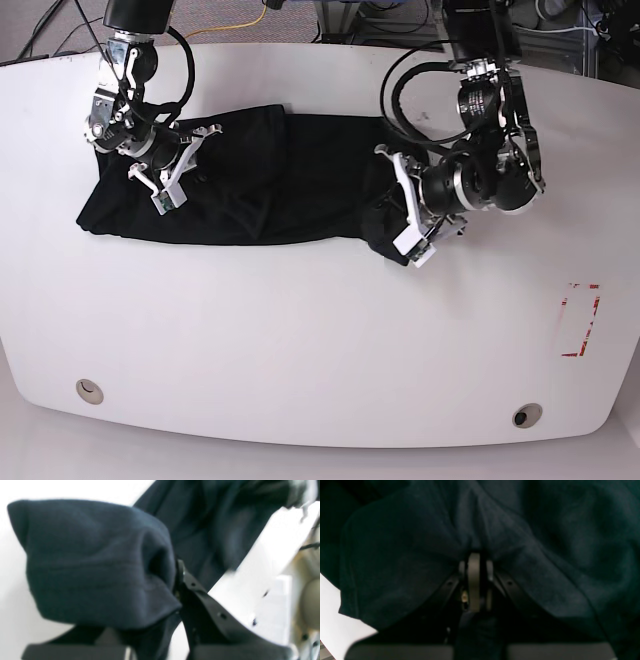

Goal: Layout the t-shirt on the table in an organized manner, then fold the t-shirt properly
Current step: 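Fold the held end with the left gripper toward the right gripper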

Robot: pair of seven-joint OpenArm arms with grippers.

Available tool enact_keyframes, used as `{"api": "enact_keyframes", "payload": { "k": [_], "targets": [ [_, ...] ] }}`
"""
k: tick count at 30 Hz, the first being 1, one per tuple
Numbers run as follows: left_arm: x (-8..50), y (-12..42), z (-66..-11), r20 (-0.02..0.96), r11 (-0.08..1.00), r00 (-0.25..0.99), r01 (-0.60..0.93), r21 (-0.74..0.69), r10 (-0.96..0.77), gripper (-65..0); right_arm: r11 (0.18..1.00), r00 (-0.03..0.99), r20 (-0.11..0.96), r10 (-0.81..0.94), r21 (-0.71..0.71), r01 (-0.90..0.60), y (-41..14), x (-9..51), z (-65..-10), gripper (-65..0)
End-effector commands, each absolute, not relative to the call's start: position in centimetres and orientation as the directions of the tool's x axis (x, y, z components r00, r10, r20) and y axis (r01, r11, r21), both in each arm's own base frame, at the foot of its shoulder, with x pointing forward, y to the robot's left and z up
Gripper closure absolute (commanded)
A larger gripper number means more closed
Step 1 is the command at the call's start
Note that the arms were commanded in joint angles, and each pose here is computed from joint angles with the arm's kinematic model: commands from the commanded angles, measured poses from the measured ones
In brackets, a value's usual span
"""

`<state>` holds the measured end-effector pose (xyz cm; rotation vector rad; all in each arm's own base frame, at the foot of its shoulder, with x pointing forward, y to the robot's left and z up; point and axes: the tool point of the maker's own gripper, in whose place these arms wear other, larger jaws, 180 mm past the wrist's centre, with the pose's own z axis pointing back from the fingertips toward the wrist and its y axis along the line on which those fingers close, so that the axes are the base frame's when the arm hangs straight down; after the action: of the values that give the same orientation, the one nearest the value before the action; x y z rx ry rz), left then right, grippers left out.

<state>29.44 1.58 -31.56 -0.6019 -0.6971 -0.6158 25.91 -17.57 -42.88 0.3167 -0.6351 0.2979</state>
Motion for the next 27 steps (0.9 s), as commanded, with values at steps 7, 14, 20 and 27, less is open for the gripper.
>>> {"api": "enact_keyframes", "payload": {
  "k": [7, 14, 20, 27],
  "targets": [
    [30.6, -1.0, -31.7, 0.725, 0.622, 0.643, 0.678, -0.391, -0.245, -2.2, 0.923, 0.805, 0.553, 0.215, 0.152, -0.352, -18.8, 24.9, -43.9, -3.0],
    [30.5, -2.0, -32.4, 0.711, 0.6, 0.656, 0.684, -0.416, -0.254, -2.2, 0.923, 0.805, 0.553, 0.215, 0.152, -0.352, -18.8, 24.9, -43.9, -3.0],
    [30.6, -3.2, -32.5, 0.706, 0.57, 0.649, 0.706, -0.42, -0.284, -2.2, 0.923, 0.804, 0.555, 0.215, 0.152, -0.352, -18.8, 25.0, -43.8, -3.0],
    [31.5, -4.4, -32.5, 0.711, 0.539, 0.647, 0.716, -0.443, -0.276, -5.3, 0.923, 0.803, 0.555, 0.216, 0.153, -0.354, -18.8, 25.0, -43.8, -3.0]
  ]
}}
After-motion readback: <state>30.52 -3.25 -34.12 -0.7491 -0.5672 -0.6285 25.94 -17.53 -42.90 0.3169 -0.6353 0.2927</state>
